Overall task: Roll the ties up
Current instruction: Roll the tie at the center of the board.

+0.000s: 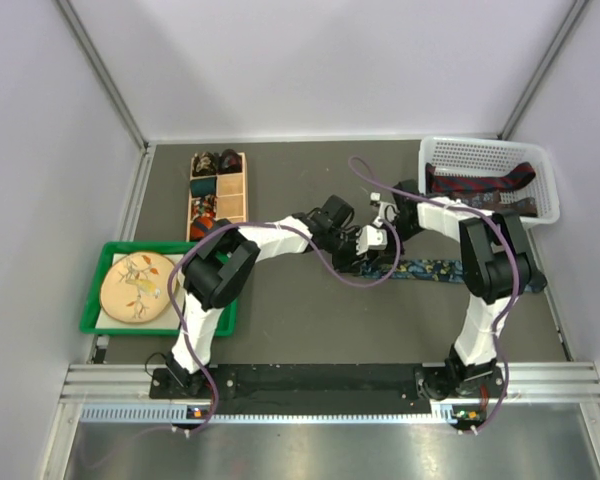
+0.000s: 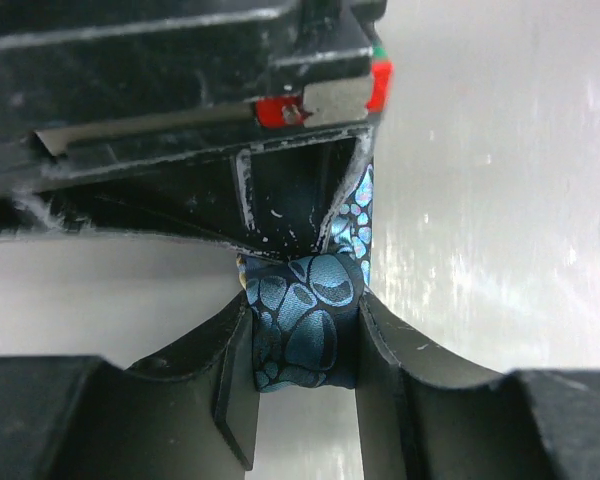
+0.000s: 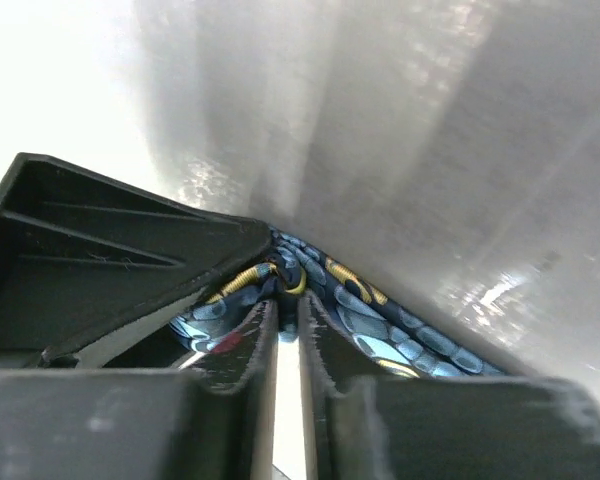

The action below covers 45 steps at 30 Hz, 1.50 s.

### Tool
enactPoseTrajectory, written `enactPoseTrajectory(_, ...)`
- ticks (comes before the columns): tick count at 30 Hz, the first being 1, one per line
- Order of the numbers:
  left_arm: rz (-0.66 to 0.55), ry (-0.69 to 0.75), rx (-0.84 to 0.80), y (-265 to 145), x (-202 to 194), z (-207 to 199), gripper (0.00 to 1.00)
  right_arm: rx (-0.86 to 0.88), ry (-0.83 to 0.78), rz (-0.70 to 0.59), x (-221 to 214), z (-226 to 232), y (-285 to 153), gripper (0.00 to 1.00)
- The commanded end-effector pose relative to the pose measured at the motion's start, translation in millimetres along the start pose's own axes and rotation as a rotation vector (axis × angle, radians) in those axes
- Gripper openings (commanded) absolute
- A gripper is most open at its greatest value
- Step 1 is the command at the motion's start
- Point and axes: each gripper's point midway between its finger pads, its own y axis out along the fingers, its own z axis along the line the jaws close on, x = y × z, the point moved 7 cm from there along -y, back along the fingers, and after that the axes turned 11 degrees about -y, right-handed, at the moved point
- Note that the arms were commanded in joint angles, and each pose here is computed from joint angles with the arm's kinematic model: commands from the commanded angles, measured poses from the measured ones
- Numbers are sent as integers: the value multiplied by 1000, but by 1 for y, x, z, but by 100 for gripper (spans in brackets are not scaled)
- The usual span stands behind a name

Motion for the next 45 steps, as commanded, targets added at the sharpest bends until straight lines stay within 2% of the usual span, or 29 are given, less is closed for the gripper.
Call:
enactPoseTrajectory(1,271,-33,22,-17,-31,-4,15,67,-3,-10,-1,6,2,19)
enactPoseTrajectory(2,290,-33,23,-17,-33,-5,15,80,8,-24,-2,5,-4,26)
enactPoseTrajectory(3,311,-32,25,-16,-35,-5,15,89,10,-53,-1,7,-15,29)
enactPoseTrajectory(10,388,-11,25,-12,-47,-9,15,222,88,-145,-15,11,-43,37)
enactPoseTrajectory(13,402,-9,18,-9,-47,-10,17,283,161,-170,-12,16,-36,37)
enactPoseTrajectory(15,407,-7,15,-7,-48,-10,17,300,148,-192,-5,17,-31,38)
enactPoseTrajectory(17,408,-1,12,-7,-48,-11,18,312,173,-190,-4,16,-25,43)
enactPoseTrajectory(27,415,2,1,-4,-50,-13,20,299,130,-170,5,12,1,43)
enactPoseTrajectory(30,420,-1,-2,-3,-51,-13,21,307,130,-172,6,13,3,42)
enactPoseTrajectory(31,418,-2,-2,-3,-51,-13,22,313,129,-173,6,14,4,36)
enactPoseTrajectory(32,421,-4,-2,-2,-52,-13,23,319,125,-170,6,15,4,28)
enactPoseTrajectory(34,420,-7,0,-1,-52,-13,29,312,108,-162,6,14,4,0)
enactPoseTrajectory(36,418,-20,13,-1,-51,-12,34,256,93,-114,0,8,6,0)
enactPoseTrajectory(37,423,-27,17,-2,-50,-12,41,228,89,-102,-2,5,5,0)
enactPoseTrajectory(39,407,-48,16,-3,-49,-10,47,139,99,-81,-9,-7,3,0)
enactPoseTrajectory(42,325,-69,14,-8,-39,-6,56,54,115,-58,-16,-21,-2,0)
enactPoseTrajectory(44,223,-75,16,-15,-26,-3,66,17,119,-48,-18,-25,-5,0)
enactPoseTrajectory(45,186,-72,7,-18,-21,-4,67,0,112,-45,-19,-27,-6,0)
